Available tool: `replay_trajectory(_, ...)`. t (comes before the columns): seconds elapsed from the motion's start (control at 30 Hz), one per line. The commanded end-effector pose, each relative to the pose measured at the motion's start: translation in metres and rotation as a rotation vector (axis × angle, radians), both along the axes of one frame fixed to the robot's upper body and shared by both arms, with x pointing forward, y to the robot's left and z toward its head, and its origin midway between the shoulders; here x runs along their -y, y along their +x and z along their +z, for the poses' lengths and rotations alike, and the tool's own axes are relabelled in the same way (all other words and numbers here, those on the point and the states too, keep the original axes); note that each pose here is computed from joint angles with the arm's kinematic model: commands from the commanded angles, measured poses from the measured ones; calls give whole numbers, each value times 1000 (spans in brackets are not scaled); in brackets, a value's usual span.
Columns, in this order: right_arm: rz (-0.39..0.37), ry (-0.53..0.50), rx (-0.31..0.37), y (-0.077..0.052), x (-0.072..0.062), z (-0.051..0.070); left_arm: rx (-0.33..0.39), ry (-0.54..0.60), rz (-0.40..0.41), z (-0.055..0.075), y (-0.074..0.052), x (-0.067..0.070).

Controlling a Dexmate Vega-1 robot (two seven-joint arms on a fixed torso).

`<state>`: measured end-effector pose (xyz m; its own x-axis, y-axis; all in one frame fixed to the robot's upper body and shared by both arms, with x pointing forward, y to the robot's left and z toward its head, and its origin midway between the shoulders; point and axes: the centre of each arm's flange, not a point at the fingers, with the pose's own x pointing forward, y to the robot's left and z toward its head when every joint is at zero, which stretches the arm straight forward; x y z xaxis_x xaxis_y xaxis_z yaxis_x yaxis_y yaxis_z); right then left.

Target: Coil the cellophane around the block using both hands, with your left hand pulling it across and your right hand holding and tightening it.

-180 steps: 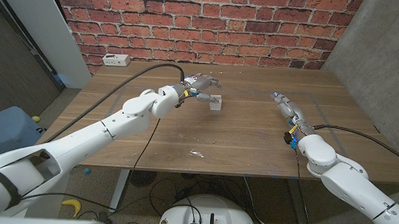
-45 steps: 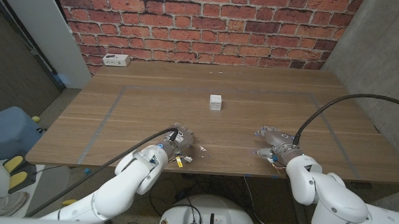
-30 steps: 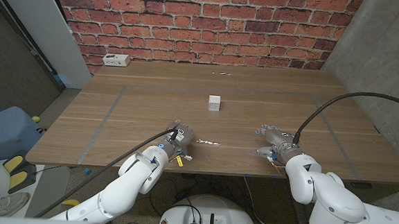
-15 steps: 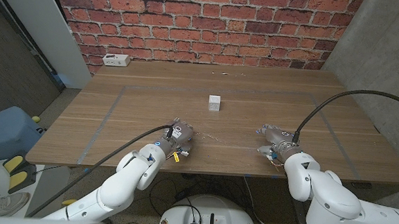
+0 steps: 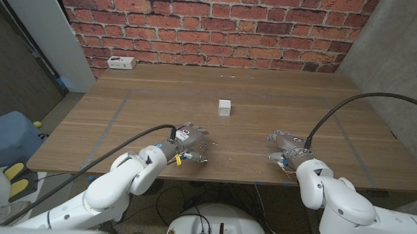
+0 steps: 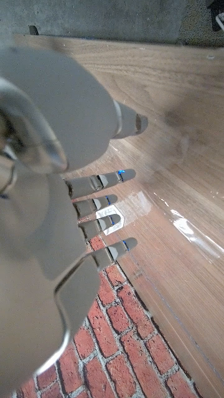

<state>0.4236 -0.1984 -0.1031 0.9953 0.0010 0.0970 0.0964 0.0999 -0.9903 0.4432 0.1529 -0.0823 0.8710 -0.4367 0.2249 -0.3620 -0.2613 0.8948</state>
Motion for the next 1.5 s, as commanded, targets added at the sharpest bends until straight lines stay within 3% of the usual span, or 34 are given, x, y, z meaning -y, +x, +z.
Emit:
replay_trajectory(0.03, 12, 0, 10, 0, -1, -1, 26, 141, 123, 0, -23, 5)
replay_trajectory(0.37, 19, 1, 15, 0, -2, -1, 55, 206, 217, -14, -15, 3)
replay_trajectory(0.83, 20, 5, 19, 0, -3, 1, 11, 231, 225, -32, -5, 3)
replay_trajectory(1.1, 29, 2, 30, 0, -4, 2, -29, 230, 240, -43, 11, 1)
replay_trajectory(1.5, 20, 7, 26, 1, -5, 3, 19, 170, 213, -60, 39, -4)
